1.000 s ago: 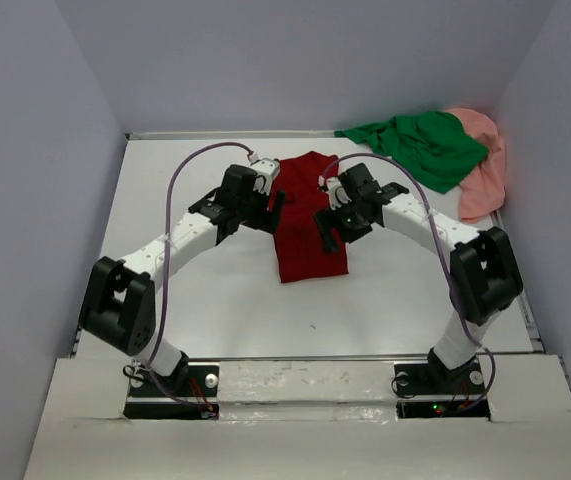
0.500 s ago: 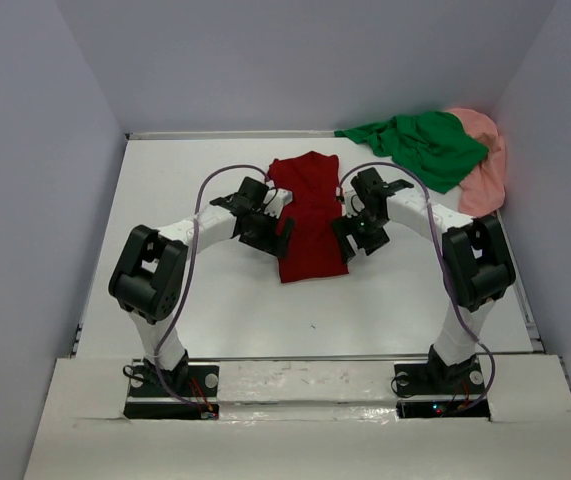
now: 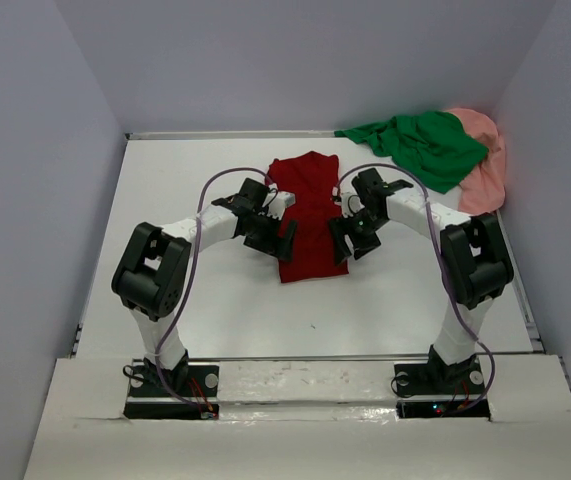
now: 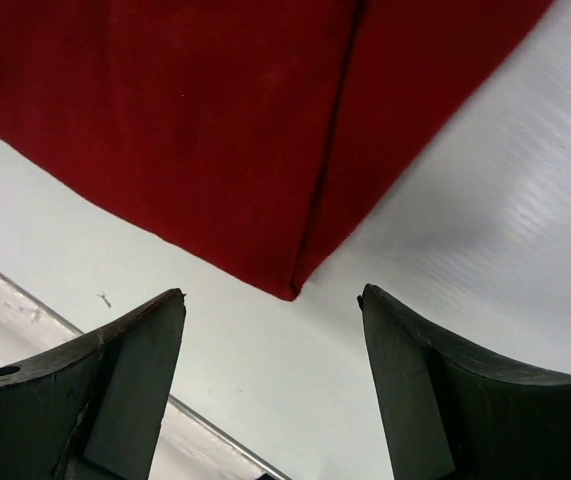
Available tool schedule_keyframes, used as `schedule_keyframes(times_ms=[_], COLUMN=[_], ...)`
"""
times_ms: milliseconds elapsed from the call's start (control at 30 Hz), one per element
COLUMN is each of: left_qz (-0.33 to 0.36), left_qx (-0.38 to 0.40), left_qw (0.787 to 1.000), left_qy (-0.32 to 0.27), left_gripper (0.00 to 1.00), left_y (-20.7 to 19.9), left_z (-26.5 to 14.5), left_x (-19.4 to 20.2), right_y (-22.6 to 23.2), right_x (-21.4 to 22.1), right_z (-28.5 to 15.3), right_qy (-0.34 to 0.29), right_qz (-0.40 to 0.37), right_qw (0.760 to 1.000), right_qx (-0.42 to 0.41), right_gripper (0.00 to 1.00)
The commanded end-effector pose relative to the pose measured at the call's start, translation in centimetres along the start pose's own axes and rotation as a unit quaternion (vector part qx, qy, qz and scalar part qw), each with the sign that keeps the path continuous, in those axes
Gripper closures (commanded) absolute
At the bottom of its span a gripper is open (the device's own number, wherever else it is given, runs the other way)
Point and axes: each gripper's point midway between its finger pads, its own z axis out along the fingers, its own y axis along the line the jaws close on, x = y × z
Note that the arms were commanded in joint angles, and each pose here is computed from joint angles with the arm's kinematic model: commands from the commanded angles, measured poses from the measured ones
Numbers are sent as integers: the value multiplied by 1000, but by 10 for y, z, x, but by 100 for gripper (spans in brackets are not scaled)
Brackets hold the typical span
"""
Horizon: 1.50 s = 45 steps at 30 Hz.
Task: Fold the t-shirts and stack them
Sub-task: Fold the tshirt
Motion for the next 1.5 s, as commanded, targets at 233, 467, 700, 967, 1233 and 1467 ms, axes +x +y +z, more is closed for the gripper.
schedule_keyframes(times_ms=[233, 467, 700, 967, 1233, 1467], left_qz=[-36, -59, -72, -92, -82, -82], left_qx=[68, 81, 79, 89, 93, 88], left_qw=[997, 994, 994, 990, 990, 988], left_qy=[33, 39, 26, 53, 68, 92], left_gripper=[5, 5, 15, 17, 11, 10], left_y=[-14, -13, -6, -2, -5, -6], left_z=[9, 15, 13, 25, 32, 42], left_x=[12, 24, 21, 36, 40, 52], right_y=[9, 7, 11, 10, -18, -35], right_x=[-7, -21, -25, -11, -2, 8], right_z=[15, 13, 18, 23, 22, 16], right_qy=[9, -13, -16, 13, 39, 54], right_qz=[22, 21, 27, 37, 38, 32], right_qw=[998, 998, 997, 997, 999, 997], right_qx=[-51, -54, -72, -73, -3, 50], right_gripper=[24, 25, 34, 38, 34, 31])
